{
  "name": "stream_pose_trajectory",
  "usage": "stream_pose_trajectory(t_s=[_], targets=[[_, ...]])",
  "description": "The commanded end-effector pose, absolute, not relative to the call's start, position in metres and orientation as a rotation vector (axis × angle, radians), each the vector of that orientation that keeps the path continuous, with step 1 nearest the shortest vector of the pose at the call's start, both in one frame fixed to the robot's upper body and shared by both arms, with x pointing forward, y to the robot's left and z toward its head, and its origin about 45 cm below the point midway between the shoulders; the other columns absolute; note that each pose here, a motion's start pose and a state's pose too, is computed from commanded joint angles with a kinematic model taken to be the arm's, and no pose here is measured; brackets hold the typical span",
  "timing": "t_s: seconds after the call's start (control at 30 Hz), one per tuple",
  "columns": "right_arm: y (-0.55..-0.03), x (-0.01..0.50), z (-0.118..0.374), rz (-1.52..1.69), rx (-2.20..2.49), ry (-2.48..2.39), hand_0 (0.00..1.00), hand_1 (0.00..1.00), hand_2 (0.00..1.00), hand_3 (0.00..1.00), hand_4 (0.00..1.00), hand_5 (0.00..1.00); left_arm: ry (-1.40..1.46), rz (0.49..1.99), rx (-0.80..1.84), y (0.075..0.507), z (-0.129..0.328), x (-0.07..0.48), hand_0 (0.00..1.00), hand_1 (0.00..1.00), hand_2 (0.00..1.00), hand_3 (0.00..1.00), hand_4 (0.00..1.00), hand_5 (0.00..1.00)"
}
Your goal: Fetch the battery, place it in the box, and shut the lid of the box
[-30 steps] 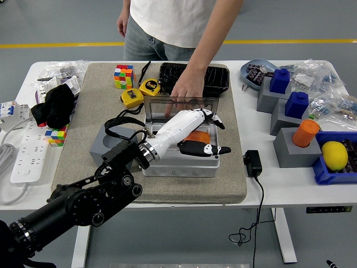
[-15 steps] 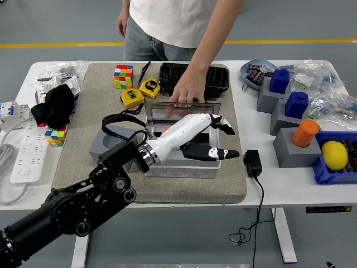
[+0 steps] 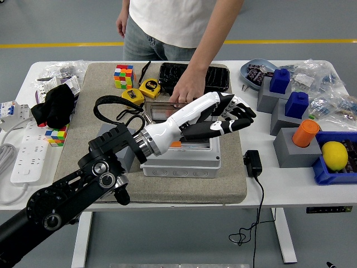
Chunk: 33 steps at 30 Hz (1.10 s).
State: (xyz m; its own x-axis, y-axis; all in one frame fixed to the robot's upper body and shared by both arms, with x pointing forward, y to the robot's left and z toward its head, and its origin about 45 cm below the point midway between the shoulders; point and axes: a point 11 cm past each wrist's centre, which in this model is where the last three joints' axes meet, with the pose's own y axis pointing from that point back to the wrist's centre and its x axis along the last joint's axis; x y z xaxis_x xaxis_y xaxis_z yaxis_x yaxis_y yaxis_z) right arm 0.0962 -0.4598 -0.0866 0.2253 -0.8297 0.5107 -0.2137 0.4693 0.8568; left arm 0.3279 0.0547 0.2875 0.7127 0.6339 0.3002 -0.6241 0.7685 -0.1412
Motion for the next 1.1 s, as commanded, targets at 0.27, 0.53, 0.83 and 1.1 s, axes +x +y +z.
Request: stream_pose_trajectory(t_s=[0.27,0.53,0.83,1.1], targets=[[-0.459,0.099,-0.086,-0.552,1.042,-1.312,0.747,0.694,0.71,0.75,0.998,0.998,-0.473,0.84,-0.012,0.07,0.288,0.35,0.521,0.686,0.646,0.591,0.998,0.826],[-0.459,0.1,-0.086,-0.551,1.041,-1.316,0.747,0.694,0.71,0.75,0.998,0.998,-0.67,0.939,0.102,0.089,0.282,0.372,0.678,0.755,0.699,0.617,0.998,0.819],[-0.458,0.101,-0.086,-0.551,1.044,-1.318,0.747,0.694,0.71,0.75,0.998,0.998,-0.938,0.918,0.435,0.102,0.264,0.386,0.998,0.998,0.961,0.815,0.998,0.998],[-0.459,0.099,-0.086,-0.55,1.039,-1.315,0.748,0.694,0.71,0.75,0.998,0.998,-1.176,0.84,0.669,0.106,0.254,0.386,0.998,0.998,0.974,0.795,0.998,0.998]])
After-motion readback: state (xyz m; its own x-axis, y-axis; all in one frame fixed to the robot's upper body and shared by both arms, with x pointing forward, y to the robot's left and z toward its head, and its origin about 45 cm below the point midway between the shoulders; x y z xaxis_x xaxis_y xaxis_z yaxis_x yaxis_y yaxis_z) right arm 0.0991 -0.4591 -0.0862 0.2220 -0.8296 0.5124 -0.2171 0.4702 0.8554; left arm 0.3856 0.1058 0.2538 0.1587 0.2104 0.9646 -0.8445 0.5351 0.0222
